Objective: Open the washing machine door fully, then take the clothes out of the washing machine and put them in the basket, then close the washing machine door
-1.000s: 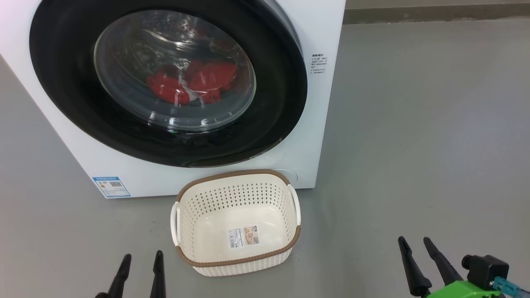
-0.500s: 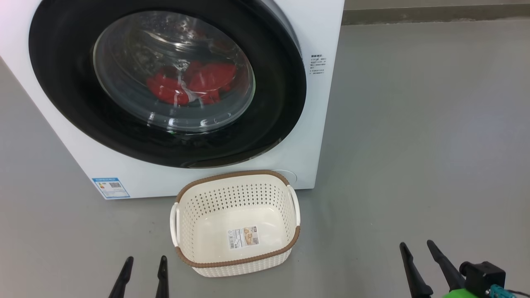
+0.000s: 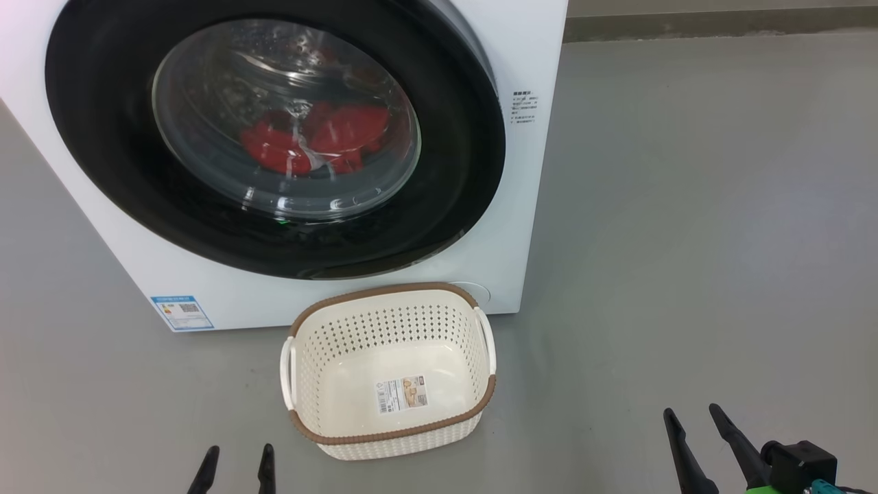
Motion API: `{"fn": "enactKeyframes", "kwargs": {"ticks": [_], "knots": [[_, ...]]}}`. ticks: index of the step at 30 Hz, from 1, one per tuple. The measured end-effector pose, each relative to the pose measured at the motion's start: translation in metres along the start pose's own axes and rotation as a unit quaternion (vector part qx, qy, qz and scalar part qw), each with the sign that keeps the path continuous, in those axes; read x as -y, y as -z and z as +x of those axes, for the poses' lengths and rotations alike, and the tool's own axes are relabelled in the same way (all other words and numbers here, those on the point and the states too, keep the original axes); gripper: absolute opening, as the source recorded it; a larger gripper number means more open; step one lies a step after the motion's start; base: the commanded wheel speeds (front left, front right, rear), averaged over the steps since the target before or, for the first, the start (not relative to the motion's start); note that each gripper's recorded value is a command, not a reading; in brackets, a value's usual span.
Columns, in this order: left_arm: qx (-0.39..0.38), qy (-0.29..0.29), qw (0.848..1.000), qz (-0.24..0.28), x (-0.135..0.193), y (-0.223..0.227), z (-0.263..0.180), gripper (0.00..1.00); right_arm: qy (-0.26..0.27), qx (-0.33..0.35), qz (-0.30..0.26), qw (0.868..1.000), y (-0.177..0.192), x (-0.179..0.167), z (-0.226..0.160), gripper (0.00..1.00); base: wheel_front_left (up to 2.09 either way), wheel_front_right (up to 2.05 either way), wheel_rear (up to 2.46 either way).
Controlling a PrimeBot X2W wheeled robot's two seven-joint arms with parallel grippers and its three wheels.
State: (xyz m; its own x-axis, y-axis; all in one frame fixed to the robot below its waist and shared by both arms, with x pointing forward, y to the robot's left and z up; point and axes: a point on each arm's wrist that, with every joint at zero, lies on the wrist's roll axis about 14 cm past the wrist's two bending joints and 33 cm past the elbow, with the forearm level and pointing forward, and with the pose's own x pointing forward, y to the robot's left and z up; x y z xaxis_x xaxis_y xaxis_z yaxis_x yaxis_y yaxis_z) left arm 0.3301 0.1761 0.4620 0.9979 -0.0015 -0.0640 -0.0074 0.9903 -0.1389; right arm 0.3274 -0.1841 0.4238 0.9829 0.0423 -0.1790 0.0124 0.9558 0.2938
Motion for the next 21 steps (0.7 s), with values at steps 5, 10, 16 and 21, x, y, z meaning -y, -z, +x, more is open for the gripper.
{"fn": "enactKeyframes", "kwargs": {"ticks": [5,10,16,21], "knots": [[-0.001,0.001,1.0,0.0,0.0,0.001,0.0,1.0,0.002,0.002,0.001,1.0,-0.001,0.001,0.0,1.0,0.0,0.0,0.0],[-0.001,0.002,1.0,-0.001,0.0,0.0,0.0,1.0,0.003,0.004,0.0,1.0,-0.002,0.001,0.001,1.0,0.0,0.0,0.0],[-0.002,0.001,1.0,-0.001,0.0,0.001,0.0,1.0,-0.003,0.004,0.02,1.0,-0.001,-0.005,0.003,0.0,0.0,0.0,0.0],[-0.006,0.003,1.0,-0.002,0.002,0.003,0.0,1.0,-0.003,0.019,0.069,0.997,-0.009,-0.012,0.013,0.0,0.0,0.0,0.0]]}}
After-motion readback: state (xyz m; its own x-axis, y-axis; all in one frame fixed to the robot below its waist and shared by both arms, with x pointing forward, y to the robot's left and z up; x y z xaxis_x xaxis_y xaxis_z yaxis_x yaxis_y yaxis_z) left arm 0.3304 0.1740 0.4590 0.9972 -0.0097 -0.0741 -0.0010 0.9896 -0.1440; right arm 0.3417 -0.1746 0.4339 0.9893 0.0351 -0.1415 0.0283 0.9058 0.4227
